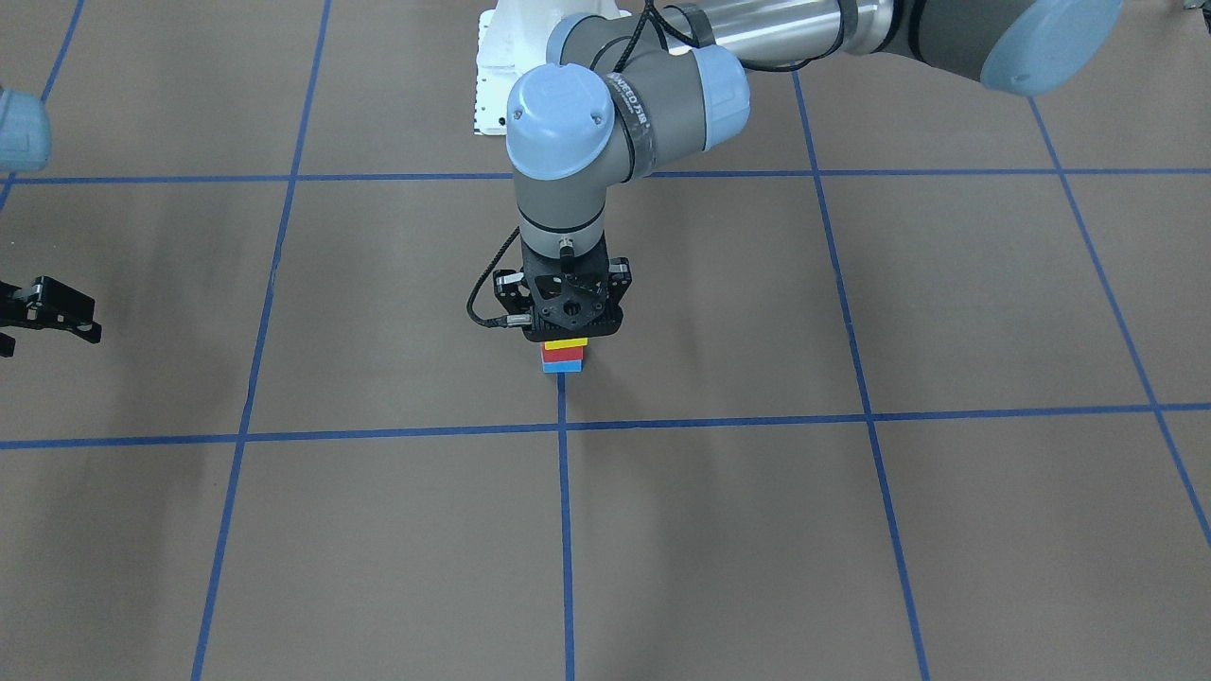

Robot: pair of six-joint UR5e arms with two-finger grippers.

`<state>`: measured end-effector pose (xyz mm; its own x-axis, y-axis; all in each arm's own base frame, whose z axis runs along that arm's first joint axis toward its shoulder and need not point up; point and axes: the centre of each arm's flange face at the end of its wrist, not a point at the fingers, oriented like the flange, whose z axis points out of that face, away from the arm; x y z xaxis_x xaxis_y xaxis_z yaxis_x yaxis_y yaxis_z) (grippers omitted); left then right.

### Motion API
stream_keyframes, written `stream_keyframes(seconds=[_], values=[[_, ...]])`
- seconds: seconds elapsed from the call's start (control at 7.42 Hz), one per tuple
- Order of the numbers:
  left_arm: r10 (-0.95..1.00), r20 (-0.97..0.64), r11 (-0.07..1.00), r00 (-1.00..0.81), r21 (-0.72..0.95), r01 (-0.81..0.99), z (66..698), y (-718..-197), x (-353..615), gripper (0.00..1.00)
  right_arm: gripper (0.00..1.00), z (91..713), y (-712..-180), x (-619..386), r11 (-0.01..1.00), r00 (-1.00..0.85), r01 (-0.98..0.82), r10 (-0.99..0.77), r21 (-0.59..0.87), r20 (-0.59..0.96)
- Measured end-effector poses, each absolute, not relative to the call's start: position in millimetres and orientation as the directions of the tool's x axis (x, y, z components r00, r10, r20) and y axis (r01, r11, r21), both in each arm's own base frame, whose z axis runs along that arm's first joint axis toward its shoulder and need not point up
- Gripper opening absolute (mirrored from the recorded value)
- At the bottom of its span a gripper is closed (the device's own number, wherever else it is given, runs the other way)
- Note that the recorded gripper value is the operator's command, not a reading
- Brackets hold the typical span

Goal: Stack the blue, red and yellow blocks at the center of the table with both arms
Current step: 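Lower the yellow cube onto the red cube with the left gripper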

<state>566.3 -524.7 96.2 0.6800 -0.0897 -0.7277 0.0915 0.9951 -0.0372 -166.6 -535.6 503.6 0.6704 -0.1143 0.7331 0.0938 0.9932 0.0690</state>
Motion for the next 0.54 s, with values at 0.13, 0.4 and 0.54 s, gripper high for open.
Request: stream_keyframes(seconds=[0.13,0.4,0.54], values=[[-0.089,-0.729,0.995,0.679,-0.037,0.091,95.5,-524.6,566.2,0.0,1.0,503.6,-535.8,-166.7,0.993,0.67,0.094,-0.115,0.069,0.733],[-0.087,-0.731,0.995,0.677,-0.034,0.091,93.3,-524.7,566.4,0.0,1.0,503.6,-535.8,-166.8,0.993,0.67,0.094,-0.116,0.07,0.733],[-0.087,-0.731,0.995,0.676,-0.034,0.091,93.3,-524.9,566.6,0.0,1.0,503.7,-535.8,-166.8,0.993,0.67,0.094,-0.115,0.069,0.733]])
